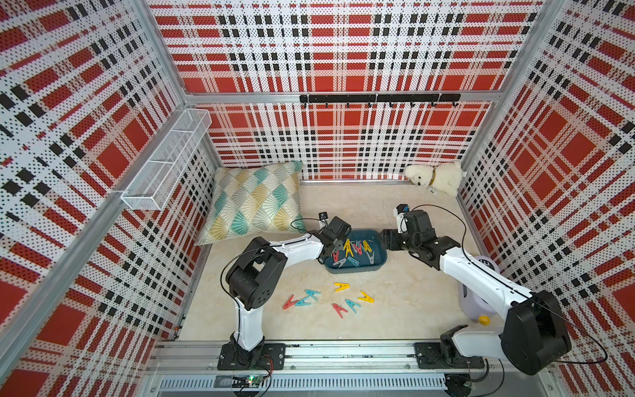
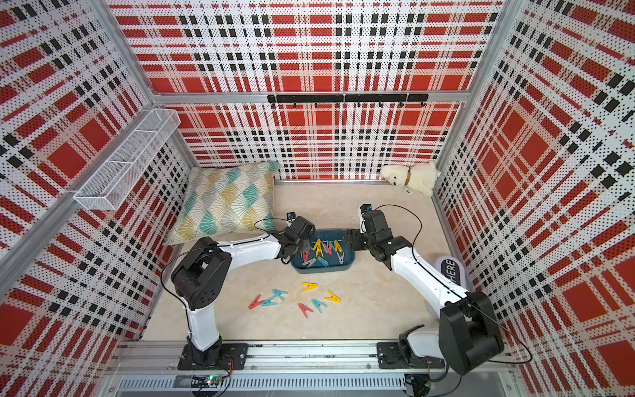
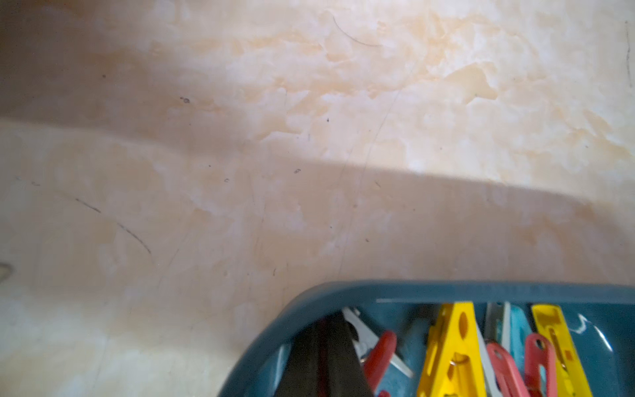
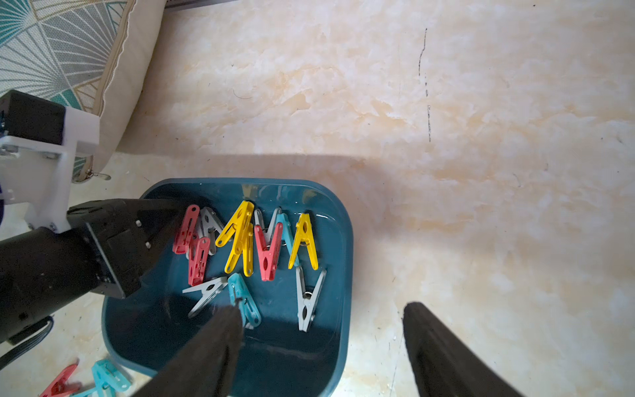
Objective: Put the clothespins into the storage box
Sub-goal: Place the clothespin in the storage box, then pick up the clothespin from the center of the board, then place the clothespin in the storage box.
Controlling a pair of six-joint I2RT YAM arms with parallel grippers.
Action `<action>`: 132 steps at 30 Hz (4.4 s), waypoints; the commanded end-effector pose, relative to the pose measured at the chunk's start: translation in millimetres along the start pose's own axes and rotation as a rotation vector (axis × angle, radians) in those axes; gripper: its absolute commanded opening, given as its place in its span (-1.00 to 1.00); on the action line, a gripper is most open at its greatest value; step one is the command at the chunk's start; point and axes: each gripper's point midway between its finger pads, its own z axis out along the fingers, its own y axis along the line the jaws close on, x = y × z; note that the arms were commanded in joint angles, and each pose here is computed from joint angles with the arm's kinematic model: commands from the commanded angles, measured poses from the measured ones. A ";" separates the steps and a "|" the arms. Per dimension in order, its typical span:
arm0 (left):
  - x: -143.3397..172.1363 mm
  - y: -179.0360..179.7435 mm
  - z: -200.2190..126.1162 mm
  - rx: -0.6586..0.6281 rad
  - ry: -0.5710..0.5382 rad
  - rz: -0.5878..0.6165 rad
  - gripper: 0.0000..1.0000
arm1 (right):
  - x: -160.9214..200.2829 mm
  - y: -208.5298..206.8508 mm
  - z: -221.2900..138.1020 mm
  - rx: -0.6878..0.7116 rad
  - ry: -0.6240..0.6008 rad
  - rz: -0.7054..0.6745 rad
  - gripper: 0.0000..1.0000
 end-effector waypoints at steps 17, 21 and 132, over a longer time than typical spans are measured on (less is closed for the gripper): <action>-29.2 -38.9 -27.5 0.053 -0.039 0.061 -0.47 | -5.5 4.3 -10.9 -0.009 -0.031 -0.012 0.62; -53.7 -41.1 -58.8 0.087 -0.104 0.040 -0.47 | -5.9 4.2 -11.2 -0.007 -0.029 -0.019 0.62; -33.8 19.5 -142.0 0.059 -0.192 -0.082 -0.96 | -0.7 4.4 -3.3 -0.006 -0.031 -0.028 0.62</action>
